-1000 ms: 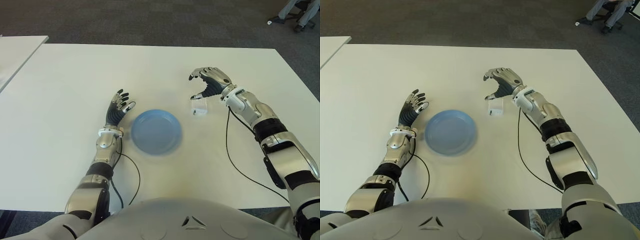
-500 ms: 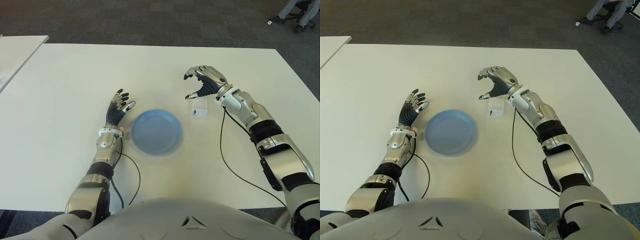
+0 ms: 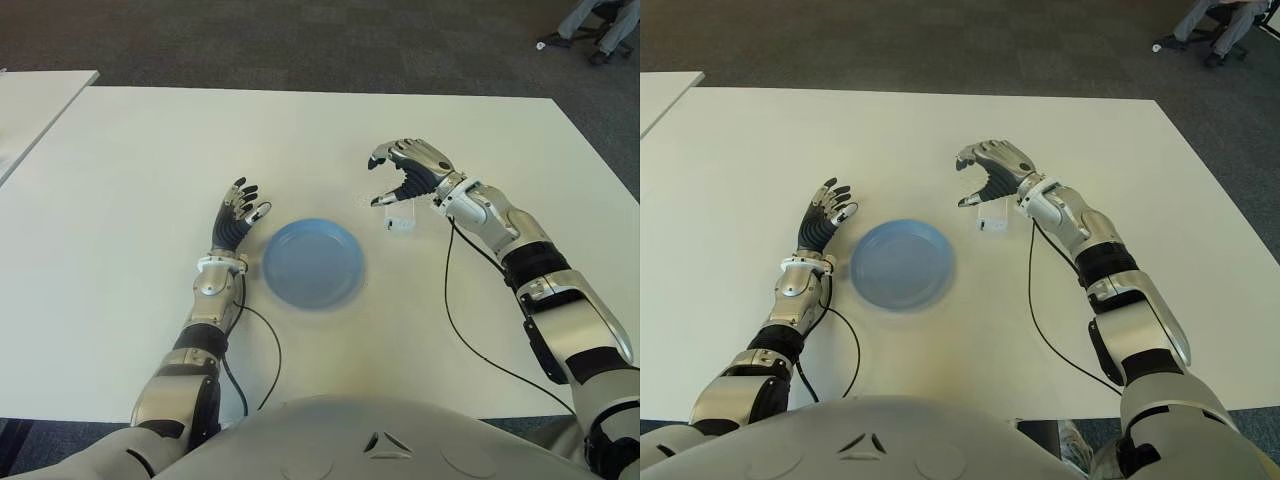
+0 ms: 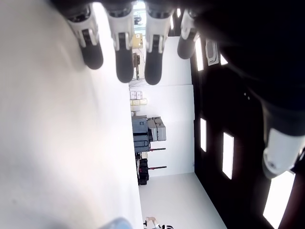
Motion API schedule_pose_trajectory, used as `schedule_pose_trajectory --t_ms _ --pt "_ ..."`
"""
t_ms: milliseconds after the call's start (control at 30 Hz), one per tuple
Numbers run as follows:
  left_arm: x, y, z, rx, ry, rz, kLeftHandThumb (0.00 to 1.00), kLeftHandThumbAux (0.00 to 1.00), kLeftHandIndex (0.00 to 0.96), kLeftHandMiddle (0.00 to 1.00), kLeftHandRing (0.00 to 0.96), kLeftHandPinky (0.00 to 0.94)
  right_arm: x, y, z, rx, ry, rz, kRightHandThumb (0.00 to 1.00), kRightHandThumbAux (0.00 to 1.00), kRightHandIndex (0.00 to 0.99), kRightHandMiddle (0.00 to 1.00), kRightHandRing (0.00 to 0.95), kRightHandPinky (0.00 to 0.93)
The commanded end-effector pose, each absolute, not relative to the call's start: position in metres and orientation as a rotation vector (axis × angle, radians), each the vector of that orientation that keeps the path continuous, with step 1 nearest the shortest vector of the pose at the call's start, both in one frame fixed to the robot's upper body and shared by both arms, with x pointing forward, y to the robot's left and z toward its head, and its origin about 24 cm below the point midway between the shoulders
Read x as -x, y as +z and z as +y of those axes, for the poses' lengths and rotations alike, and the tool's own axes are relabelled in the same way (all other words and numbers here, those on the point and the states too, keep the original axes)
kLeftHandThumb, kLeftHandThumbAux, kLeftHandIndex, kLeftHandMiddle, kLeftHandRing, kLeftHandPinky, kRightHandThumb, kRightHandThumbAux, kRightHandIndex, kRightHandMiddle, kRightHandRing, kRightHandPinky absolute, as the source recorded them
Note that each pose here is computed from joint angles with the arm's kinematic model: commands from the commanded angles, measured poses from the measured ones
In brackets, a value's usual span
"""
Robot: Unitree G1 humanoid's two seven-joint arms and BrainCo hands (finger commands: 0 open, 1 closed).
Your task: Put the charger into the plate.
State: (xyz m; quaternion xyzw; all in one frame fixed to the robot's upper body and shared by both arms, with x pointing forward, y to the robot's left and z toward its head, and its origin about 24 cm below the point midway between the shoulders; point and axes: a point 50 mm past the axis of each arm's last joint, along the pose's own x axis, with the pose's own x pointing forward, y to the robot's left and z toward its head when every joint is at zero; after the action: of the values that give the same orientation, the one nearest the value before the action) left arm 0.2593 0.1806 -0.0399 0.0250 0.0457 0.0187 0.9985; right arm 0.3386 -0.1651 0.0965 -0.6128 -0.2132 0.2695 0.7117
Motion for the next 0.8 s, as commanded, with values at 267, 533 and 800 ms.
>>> schedule_pose_trajectory --t_ms 267,533,800 --pt "-0.235 -0.069 0.182 -0.042 0.032 0.257 0.0 0.557 0.098 0.202 0.189 0.153 -0.332 0.091 -0.191 1.515 0.68 -0.413 0.356 0.504 0.004 0.017 0.016 0.014" --pt "-0.236 -0.07 0.184 -0.042 0.026 0.261 0.0 0.551 0.096 0.194 0.181 0.155 -0.329 0.085 -0.2 1.548 0.721 -0.368 0.245 0.398 0.0 0.0 0.0 0.0" --pt "-0.234 -0.07 0.186 -0.047 0.022 0.257 0.0 0.55 0.095 0.196 0.185 0.158 -0.325 0.069 -0.212 1.524 0.717 -0.265 0.247 0.279 0.0 0.0 0.0 0.0"
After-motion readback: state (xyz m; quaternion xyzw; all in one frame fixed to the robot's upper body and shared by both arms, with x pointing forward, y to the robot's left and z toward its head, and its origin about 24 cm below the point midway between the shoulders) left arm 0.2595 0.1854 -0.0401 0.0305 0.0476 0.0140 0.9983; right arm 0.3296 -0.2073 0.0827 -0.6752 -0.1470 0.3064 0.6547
